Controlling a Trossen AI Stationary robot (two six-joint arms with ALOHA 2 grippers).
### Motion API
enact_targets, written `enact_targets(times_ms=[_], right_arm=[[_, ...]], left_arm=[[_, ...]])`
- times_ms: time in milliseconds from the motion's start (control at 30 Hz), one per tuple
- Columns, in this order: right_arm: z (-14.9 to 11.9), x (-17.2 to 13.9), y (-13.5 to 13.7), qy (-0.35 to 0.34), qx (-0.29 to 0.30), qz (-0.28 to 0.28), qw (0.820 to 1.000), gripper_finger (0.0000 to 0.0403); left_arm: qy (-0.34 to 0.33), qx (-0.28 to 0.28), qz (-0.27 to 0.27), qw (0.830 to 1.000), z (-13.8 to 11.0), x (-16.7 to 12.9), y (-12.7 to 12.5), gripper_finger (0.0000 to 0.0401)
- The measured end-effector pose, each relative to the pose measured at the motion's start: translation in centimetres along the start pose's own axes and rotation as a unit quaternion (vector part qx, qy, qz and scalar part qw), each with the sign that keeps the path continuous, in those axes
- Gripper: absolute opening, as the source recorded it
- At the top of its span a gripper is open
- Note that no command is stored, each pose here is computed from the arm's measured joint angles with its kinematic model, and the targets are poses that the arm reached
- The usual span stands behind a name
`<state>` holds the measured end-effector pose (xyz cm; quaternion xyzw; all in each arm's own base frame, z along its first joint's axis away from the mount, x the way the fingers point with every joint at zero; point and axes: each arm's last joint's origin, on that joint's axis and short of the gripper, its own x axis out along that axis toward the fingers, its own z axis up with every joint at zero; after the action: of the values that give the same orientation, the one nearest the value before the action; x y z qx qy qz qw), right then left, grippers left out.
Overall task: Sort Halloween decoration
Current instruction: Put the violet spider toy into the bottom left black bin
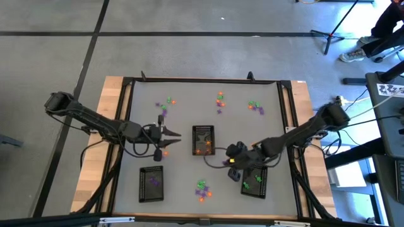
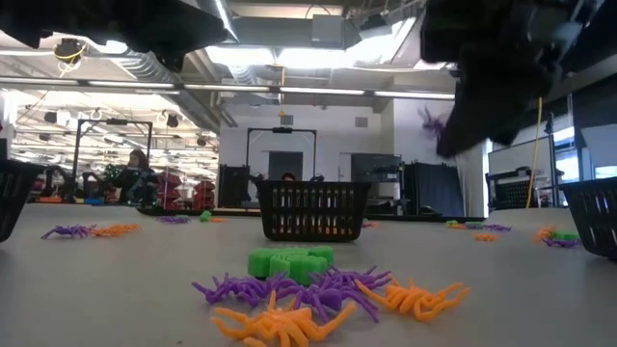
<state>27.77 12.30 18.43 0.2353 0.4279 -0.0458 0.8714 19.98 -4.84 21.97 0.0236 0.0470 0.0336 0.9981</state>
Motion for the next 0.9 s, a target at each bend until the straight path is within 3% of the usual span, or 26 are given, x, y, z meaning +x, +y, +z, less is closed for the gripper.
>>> enact_targets(times_ms=[300, 633, 900], right_arm=[[-0.9, 3.8, -0.5, 0.041, 0.004, 0.010, 0.999, 0.0017], [-0.6, 4.4, -1.1, 0.053, 0.014, 0.009, 0.998, 0.0020], [-0.6, 4.4, -1.1, 0.055, 0.013, 0.011, 0.998, 0.0093]], left_arm=[[-0.003, -0.008, -0.001, 1.000, 0.1, 0.0, 0.0, 0.0076], [0.000, -0.007, -0.001, 1.000, 0.0, 0.0, 0.0, 0.0076], [0.000, -0.005, -0.001, 1.000, 0.0, 0.0, 0.0, 0.0076]])
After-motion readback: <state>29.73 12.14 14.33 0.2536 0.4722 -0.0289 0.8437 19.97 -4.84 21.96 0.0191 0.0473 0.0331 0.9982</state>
